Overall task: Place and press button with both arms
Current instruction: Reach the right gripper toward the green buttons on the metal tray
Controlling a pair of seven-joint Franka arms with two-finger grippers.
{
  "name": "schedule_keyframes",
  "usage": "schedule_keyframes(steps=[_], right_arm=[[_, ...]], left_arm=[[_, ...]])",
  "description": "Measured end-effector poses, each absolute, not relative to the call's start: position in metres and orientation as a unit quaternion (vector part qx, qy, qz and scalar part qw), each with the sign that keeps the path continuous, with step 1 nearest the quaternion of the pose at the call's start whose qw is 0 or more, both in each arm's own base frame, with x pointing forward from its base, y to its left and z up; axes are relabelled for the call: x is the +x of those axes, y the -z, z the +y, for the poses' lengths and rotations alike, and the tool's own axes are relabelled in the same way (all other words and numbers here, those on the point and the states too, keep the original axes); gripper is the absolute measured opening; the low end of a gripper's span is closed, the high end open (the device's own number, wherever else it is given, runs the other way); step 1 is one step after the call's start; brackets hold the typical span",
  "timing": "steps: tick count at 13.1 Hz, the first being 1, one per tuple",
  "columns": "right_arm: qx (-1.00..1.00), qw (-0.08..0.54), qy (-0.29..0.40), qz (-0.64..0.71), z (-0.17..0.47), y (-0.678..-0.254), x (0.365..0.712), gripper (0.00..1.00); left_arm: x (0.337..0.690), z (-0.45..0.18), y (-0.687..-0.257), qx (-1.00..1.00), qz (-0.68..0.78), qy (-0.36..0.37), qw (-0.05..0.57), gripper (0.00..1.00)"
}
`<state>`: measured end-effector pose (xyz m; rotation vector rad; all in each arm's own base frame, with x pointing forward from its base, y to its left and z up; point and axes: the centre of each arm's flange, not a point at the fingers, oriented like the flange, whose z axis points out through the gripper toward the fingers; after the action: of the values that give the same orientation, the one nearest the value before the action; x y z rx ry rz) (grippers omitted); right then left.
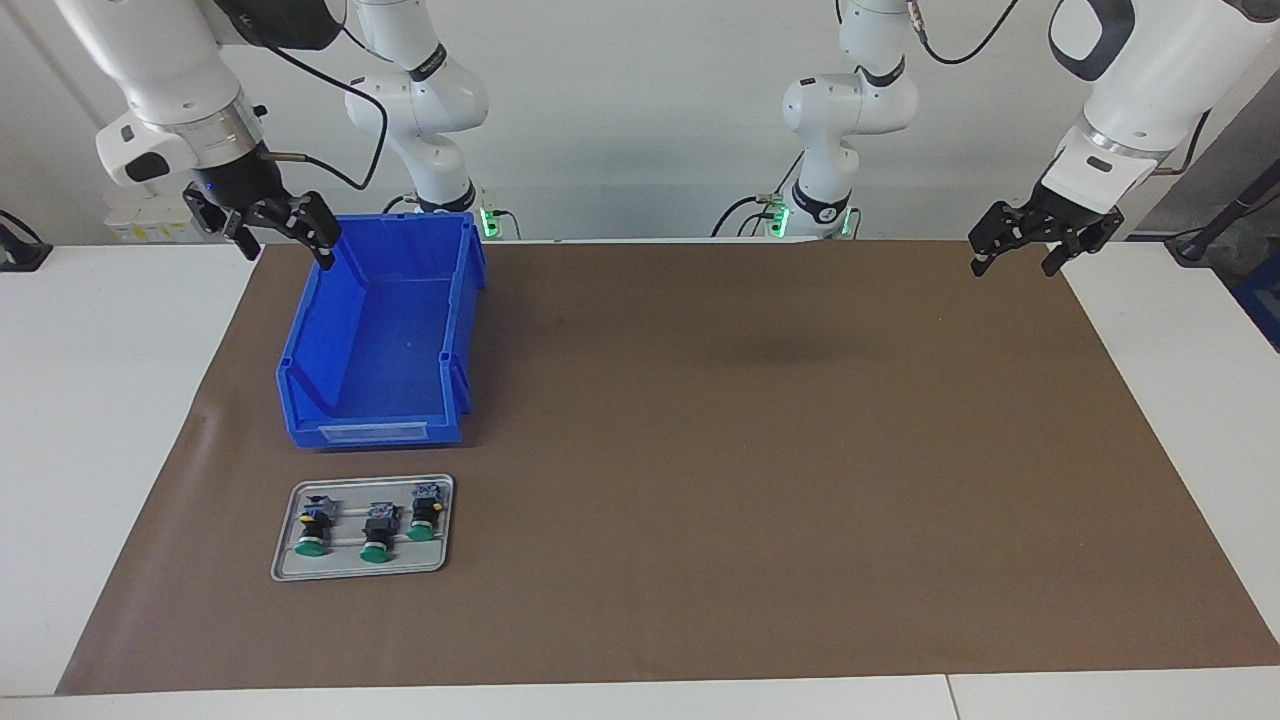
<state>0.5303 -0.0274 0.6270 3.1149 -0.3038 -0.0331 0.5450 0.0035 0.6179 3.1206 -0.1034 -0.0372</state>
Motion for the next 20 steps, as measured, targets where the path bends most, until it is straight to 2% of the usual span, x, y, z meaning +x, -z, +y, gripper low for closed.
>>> schedule_keyframes(steps=[3, 5, 13, 16, 20], right_arm=[[0.996, 0.006, -0.01, -0.091, -0.03, -0.62, 0.541, 1.0], [0.996, 0.008, -0.021, -0.085, -0.03, -0.598, 0.561, 1.0], [0.994, 0.01, -0.088, -0.065, -0.022, -0.447, 0.664, 1.0], [0.992, -0.006, -0.11, -0.055, -0.014, -0.391, 0.687, 1.0], [0.993, 0.0, -0.119, -0.009, 0.0, -0.331, 0.7, 1.0]], left_arm=[[0.545, 0.003, -0.618, 0.999, -0.033, 0.012, 0.01, 1.0], [0.545, 0.003, -0.618, 0.999, -0.033, 0.012, 0.01, 1.0], [0.545, 0.003, -0.618, 0.999, -0.033, 0.012, 0.01, 1.0], [0.545, 0.003, -0.618, 0.999, -0.033, 0.012, 0.01, 1.0], [0.545, 0.003, -0.618, 0.999, -0.033, 0.012, 0.01, 1.0]])
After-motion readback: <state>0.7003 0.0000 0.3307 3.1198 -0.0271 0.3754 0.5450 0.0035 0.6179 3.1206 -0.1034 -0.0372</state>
